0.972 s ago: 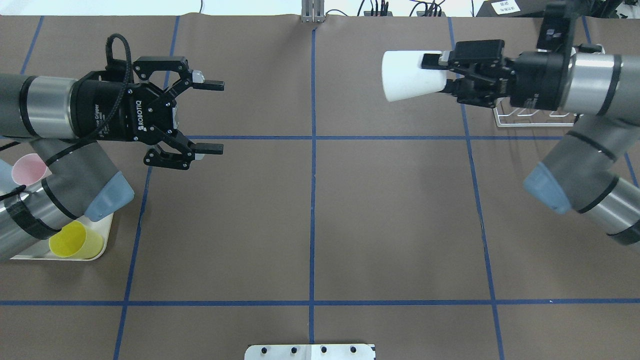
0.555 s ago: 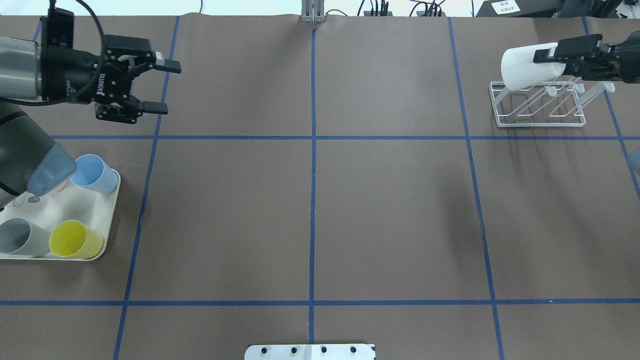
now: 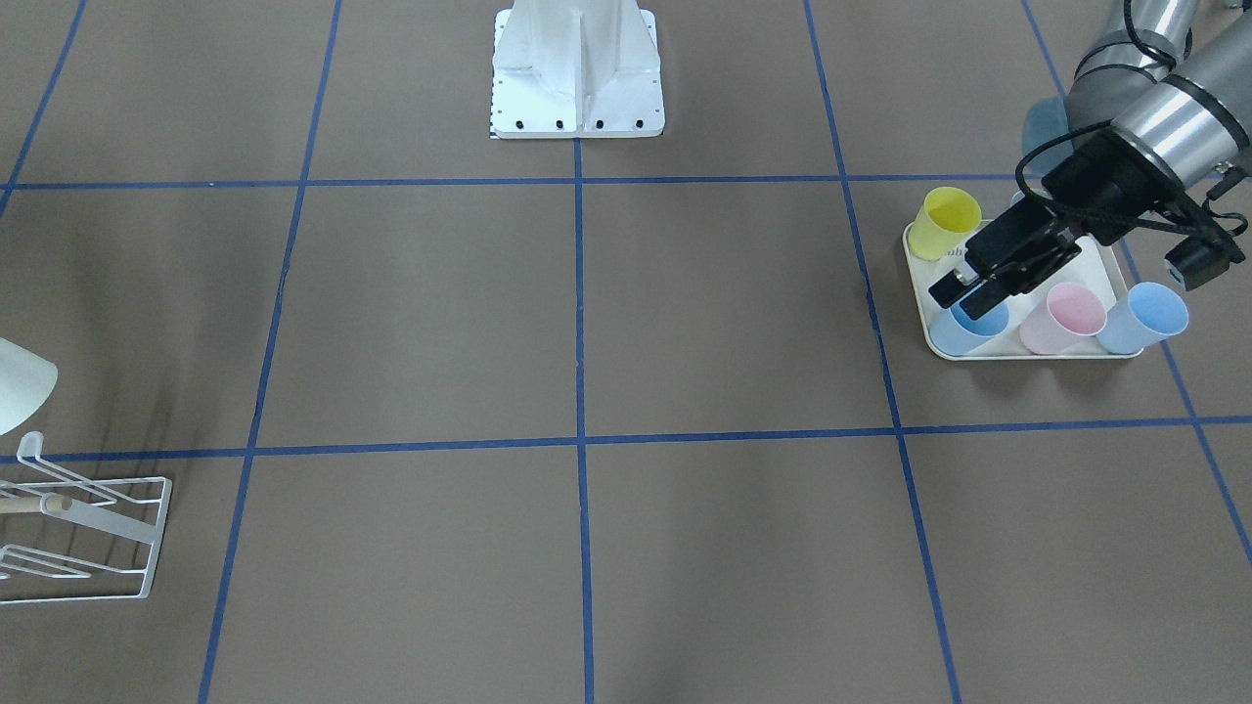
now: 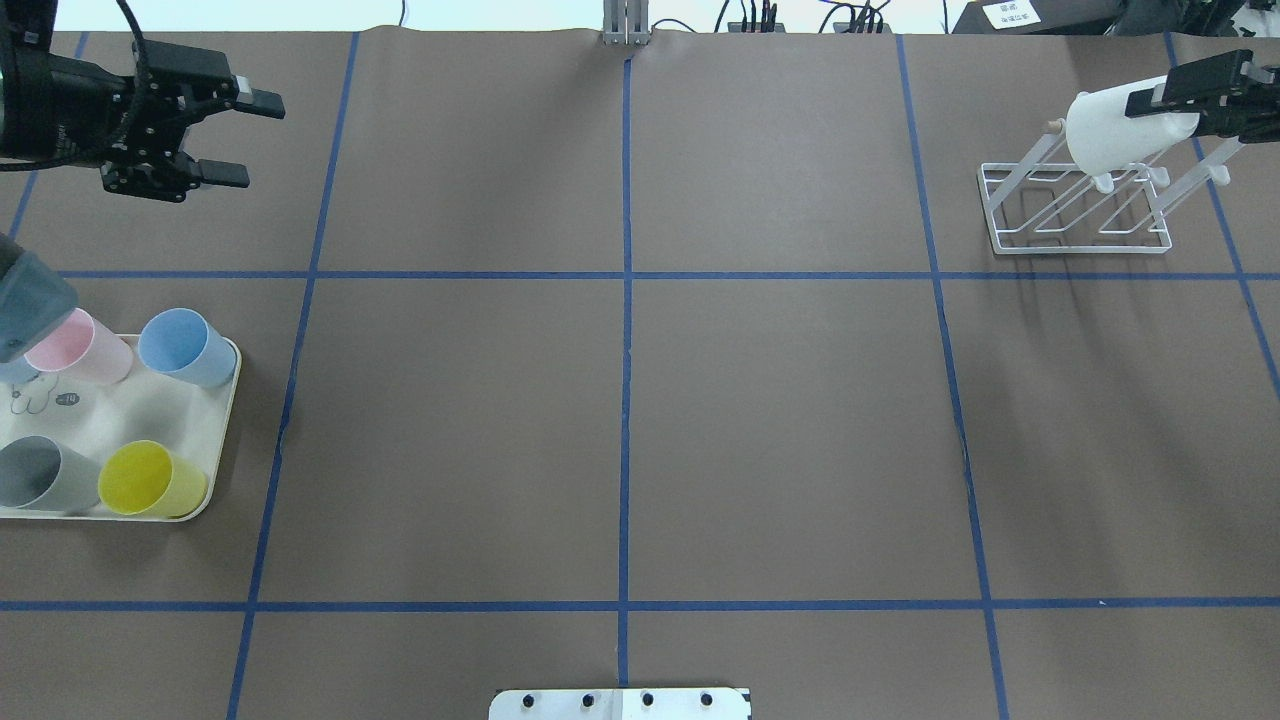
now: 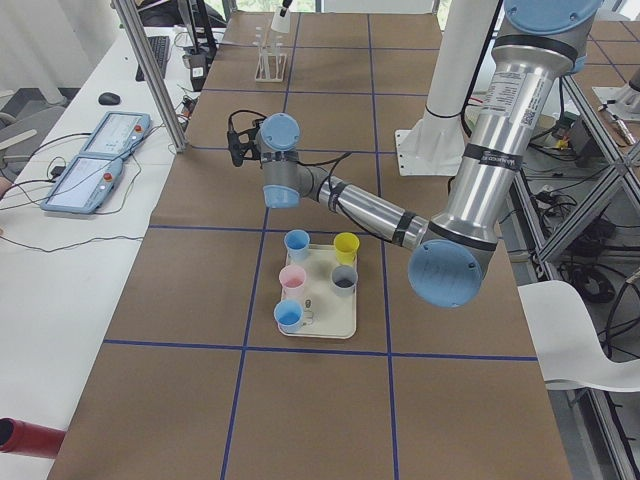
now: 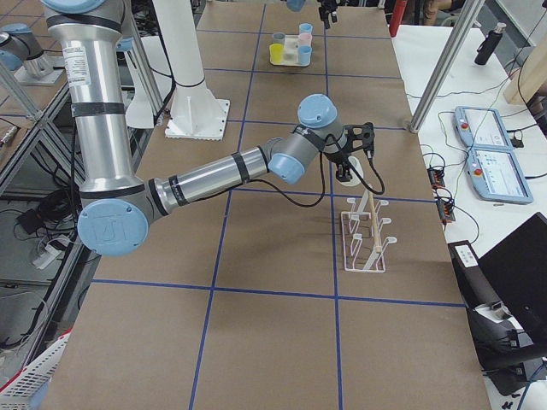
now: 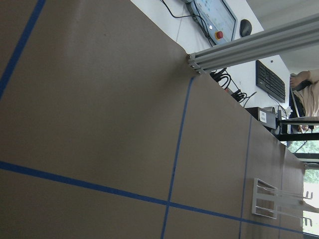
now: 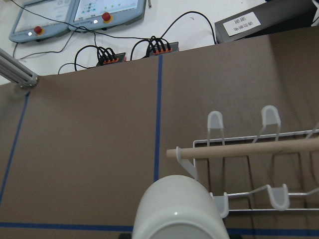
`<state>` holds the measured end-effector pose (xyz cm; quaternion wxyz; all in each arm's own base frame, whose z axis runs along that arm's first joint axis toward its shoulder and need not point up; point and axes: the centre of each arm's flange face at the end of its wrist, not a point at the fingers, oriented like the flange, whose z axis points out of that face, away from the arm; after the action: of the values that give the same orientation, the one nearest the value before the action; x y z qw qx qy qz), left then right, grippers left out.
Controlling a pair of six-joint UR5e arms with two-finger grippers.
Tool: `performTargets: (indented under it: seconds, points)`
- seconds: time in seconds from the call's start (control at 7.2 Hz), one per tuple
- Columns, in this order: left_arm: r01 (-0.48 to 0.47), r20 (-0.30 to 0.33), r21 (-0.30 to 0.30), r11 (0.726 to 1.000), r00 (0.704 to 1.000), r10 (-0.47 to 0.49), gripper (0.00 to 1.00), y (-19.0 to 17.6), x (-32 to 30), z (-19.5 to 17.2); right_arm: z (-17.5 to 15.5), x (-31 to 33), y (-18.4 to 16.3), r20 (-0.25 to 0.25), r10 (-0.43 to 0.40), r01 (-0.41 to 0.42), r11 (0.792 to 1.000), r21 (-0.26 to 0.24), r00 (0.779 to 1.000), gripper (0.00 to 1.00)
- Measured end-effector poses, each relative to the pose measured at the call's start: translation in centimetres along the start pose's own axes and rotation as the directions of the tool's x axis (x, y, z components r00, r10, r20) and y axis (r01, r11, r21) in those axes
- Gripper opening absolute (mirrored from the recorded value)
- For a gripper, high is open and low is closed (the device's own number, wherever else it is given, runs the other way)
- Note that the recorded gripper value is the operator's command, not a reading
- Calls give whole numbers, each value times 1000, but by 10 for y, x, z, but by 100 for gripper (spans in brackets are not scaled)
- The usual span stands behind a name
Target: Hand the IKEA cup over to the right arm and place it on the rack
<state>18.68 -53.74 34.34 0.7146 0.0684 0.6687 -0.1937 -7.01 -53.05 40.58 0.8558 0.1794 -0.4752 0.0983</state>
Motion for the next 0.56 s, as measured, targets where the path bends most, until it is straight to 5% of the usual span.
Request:
performTargets:
  seconds: [0.28,0.56]
  points:
    - [-117,102,24,993,988,114,100,-23,-33,-25,10,4,3,-72,-54,48,996,-77,996,24]
    - [-211,190,9,977,960,206,100,-39,-45,-53,26,10,7,-90,-63,52,992,-118,994,24]
